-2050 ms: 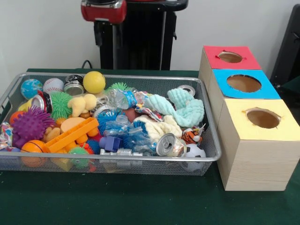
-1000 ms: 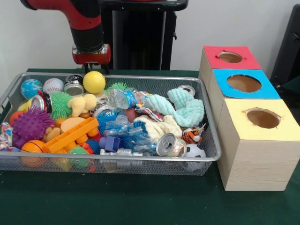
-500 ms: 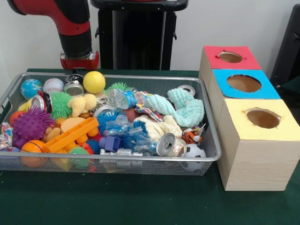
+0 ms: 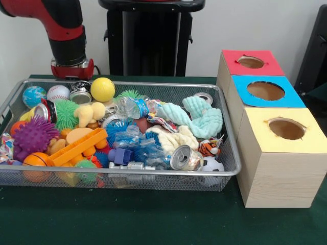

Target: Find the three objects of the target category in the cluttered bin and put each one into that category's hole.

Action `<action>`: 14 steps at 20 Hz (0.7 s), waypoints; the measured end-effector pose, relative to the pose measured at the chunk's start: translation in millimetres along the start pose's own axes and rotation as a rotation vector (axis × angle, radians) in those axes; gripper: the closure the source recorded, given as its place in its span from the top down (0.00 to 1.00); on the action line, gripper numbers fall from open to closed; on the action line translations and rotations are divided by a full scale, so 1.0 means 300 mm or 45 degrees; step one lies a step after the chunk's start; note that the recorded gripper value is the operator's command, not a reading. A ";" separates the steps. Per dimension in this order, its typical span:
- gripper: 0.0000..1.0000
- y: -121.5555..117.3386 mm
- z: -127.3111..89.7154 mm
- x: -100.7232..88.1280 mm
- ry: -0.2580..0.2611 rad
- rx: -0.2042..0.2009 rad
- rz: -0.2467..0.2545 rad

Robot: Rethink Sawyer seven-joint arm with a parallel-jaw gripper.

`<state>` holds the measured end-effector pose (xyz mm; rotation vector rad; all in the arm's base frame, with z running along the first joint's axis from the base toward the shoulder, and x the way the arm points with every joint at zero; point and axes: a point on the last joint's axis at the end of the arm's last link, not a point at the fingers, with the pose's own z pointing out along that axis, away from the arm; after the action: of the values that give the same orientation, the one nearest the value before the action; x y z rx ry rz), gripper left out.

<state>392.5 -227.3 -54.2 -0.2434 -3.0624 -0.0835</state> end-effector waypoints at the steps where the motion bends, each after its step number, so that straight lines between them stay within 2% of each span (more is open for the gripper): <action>1: 1.00 0.002 0.002 0.001 0.001 -0.002 0.000; 7: 1.00 0.029 -0.040 -0.014 0.013 0.017 -0.036; 10: 1.00 0.058 -0.111 -0.025 0.059 0.044 -0.070; 13: 1.00 0.074 -0.152 -0.030 0.081 0.055 -0.080; 14: 1.00 0.087 -0.194 -0.038 0.095 0.061 -0.082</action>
<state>411.6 -206.8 4.3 -0.1356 -2.9940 -0.0219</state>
